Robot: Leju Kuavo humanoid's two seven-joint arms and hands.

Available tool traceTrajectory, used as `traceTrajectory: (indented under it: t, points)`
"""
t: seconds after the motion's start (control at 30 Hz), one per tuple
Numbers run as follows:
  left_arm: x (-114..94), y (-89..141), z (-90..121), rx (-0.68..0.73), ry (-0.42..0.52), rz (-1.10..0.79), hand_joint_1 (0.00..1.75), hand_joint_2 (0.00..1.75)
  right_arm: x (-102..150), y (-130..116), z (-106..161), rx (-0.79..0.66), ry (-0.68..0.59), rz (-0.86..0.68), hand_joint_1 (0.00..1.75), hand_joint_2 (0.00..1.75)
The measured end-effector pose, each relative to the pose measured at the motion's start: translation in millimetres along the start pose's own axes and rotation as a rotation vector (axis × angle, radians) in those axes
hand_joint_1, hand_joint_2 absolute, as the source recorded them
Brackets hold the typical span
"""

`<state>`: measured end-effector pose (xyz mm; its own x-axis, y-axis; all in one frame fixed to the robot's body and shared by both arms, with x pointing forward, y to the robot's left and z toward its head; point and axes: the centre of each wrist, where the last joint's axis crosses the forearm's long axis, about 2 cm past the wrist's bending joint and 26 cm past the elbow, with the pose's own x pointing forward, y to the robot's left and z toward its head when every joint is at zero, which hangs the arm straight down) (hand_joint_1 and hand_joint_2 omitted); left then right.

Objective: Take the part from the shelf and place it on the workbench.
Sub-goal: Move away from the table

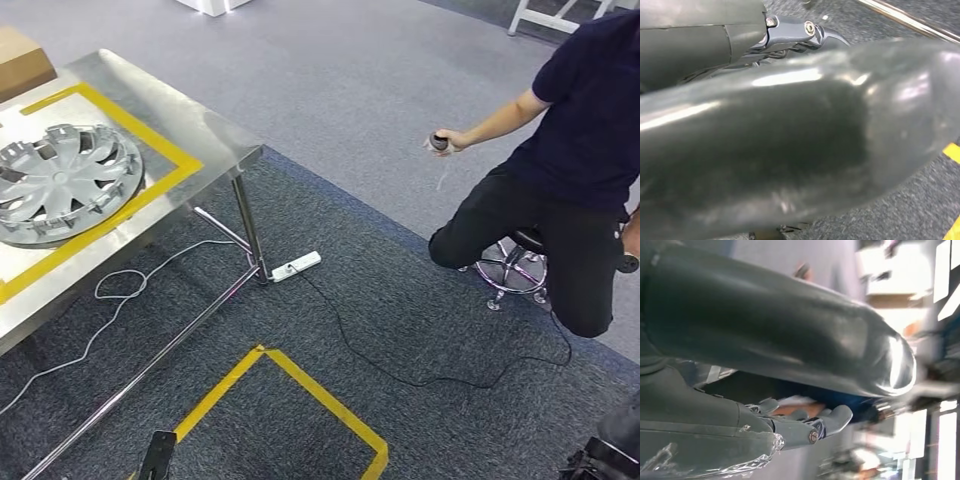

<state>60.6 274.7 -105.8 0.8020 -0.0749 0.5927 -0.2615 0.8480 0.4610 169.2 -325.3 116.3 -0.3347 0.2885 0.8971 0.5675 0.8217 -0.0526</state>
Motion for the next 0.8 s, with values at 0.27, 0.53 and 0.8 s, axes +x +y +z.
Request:
traceTrajectory:
  t: [0.27, 0.53, 0.8]
  points:
    - [-6.6, -0.1, 4.5, 0.000, 0.017, 0.000, 0.00, 0.00, -41.4, -37.8, 19.3, -0.102, 0.170, 0.125, 0.00, 0.00]
    - [-9.3, -1.5, 7.4, 0.001, 0.029, 0.006, 0.00, 0.00, -85.1, -70.7, 55.6, -0.210, 0.395, 0.258, 0.00, 0.00]
    - [-13.7, -1.7, 10.6, 0.003, 0.043, 0.008, 0.00, 0.00, -133.5, -89.4, 121.2, -0.259, 0.741, 0.351, 0.00, 0.00]
